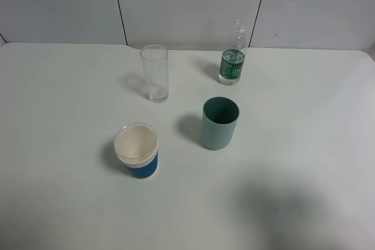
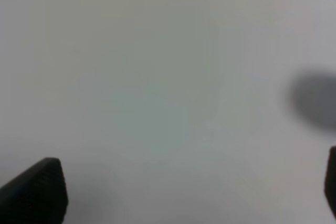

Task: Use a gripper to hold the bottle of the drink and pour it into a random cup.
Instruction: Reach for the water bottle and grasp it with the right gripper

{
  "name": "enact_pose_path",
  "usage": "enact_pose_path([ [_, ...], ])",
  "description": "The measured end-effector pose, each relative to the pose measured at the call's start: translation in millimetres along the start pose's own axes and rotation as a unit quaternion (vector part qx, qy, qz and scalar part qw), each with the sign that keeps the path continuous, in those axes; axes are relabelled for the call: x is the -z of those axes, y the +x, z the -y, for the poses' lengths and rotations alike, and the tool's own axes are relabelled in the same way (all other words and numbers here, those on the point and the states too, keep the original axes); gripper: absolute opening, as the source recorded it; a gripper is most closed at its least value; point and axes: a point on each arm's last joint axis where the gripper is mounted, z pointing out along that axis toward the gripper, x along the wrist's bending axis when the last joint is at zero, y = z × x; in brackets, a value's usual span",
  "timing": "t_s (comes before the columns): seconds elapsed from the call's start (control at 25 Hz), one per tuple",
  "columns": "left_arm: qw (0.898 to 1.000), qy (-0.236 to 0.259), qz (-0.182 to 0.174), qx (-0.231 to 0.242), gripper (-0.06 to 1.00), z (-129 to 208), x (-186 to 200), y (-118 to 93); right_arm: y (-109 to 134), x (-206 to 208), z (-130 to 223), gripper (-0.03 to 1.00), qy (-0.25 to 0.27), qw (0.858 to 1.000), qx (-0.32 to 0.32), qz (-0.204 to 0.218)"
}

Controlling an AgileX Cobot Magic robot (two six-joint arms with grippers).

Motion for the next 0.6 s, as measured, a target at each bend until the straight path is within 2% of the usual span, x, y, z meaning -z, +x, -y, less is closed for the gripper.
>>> enact_pose_path([
  [0.6,1.0,0.0,0.0,0.0,0.99,0.0,0.0,0.0,0.6,0.0,0.0,0.79,0.0,1.0,-0.002,-0.003],
])
